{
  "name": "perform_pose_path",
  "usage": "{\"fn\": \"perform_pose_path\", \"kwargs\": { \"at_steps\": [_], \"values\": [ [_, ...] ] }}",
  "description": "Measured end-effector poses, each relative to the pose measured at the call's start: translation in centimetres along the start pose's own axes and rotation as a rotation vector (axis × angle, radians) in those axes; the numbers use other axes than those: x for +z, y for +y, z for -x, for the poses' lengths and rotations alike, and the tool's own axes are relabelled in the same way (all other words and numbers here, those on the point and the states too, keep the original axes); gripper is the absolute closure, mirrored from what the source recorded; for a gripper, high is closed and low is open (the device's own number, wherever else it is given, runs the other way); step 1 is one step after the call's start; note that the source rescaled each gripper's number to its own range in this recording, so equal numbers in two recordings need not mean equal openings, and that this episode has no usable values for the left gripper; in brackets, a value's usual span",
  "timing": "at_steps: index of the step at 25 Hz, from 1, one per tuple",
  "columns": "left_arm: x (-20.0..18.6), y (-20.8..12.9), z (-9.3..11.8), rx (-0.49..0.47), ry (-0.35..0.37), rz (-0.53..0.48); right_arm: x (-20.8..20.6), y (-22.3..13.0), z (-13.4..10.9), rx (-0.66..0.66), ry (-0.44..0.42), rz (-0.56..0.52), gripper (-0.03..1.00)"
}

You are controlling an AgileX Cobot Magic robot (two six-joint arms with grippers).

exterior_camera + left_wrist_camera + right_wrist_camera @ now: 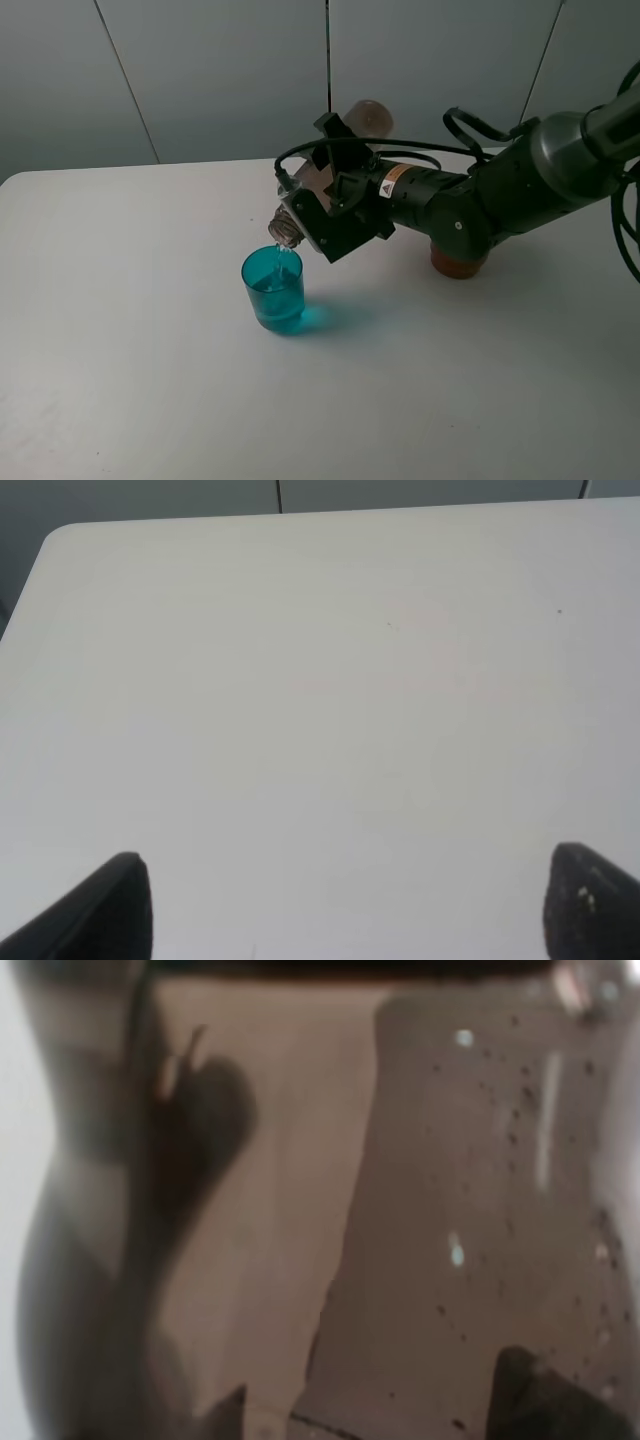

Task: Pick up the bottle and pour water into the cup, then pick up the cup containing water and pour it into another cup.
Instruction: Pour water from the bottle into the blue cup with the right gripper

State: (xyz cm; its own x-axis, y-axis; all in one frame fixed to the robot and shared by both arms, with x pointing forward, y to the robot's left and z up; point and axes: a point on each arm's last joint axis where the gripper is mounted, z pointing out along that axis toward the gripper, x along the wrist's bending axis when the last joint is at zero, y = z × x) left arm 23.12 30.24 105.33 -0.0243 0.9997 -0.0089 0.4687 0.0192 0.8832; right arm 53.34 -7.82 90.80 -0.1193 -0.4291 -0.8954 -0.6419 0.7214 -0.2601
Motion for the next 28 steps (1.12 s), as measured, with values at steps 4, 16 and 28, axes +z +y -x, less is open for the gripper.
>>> {"fn": "perform_pose_path", "kwargs": {
  "at_steps": [4,16,28],
  "values": [
    [0.0,0.0,0.0,0.0,0.0,0.0,0.0,0.0,0.0,-0.008,0.0,0.0,0.96],
    [0.0,0.0,0.0,0.0,0.0,0.0,0.0,0.03,0.07,-0.018,-0.008,0.003,0.96],
    [0.0,0.0,0.0,0.0,0.0,0.0,-0.02,0.3,0.36,-0.068,-0.042,0.032,0.96]
  ]
}}
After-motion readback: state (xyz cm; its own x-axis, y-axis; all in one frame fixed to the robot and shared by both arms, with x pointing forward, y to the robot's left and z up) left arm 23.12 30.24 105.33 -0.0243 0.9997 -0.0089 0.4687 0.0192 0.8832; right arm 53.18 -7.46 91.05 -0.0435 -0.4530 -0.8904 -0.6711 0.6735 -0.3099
